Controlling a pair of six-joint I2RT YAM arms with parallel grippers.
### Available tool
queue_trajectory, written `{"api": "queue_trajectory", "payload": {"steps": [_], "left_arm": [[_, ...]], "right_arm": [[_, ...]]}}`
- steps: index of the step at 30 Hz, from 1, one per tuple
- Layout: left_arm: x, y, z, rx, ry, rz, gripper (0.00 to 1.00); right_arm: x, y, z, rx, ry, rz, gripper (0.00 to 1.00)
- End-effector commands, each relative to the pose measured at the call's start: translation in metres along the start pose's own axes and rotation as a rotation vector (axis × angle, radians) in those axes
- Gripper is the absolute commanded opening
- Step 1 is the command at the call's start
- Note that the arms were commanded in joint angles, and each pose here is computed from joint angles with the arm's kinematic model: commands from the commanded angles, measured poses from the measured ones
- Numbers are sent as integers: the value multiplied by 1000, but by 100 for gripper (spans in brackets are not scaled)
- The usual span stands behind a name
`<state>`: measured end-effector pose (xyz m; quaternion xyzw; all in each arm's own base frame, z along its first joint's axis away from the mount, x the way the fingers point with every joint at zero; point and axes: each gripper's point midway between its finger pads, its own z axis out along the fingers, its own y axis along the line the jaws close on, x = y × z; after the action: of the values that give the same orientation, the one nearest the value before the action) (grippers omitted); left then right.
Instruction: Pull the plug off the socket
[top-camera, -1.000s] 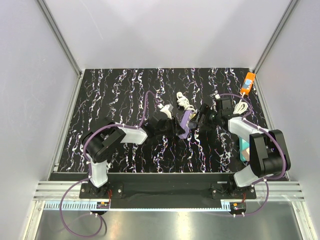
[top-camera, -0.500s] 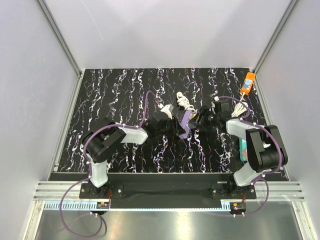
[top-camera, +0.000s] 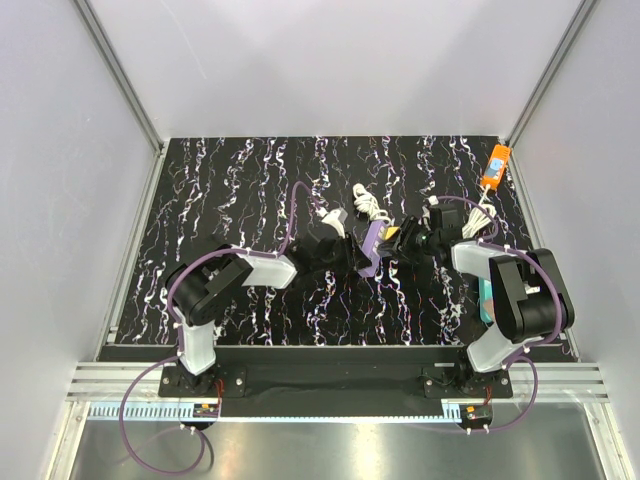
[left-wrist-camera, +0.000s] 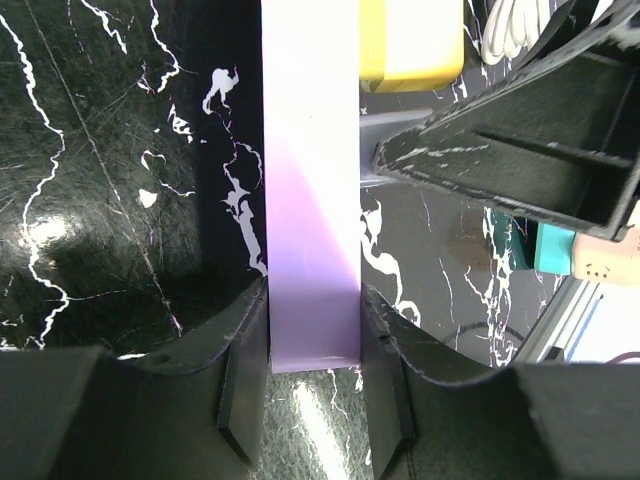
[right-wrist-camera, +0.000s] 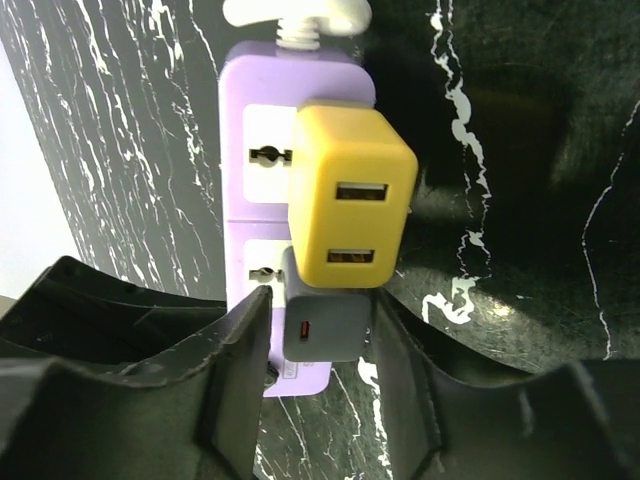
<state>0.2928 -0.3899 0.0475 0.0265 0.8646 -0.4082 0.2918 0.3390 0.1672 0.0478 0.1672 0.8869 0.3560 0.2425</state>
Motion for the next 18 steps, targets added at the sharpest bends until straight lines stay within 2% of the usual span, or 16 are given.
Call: {"api": "queue_trajectory", "payload": {"steps": [1,7,11,15,18], "left_arm": [[9,28,7,-114,18,0,0],[8,37,8,-168,11,-9,0],[7,45,7,-217,3,-29,0],[5,54,6,-318,-36,-26,0],[5,55,5,-358,-49,-29,0]], "right_arm": [[-2,3,4,-25,-15,-10,49],[-3,3,3,-24,-27,-8,42],[-5,-1,0,-6,-47,-4,26],[-5,-3,-2,3,-56,4,0],[-4,-6,-8,10,-92,15,0]]}}
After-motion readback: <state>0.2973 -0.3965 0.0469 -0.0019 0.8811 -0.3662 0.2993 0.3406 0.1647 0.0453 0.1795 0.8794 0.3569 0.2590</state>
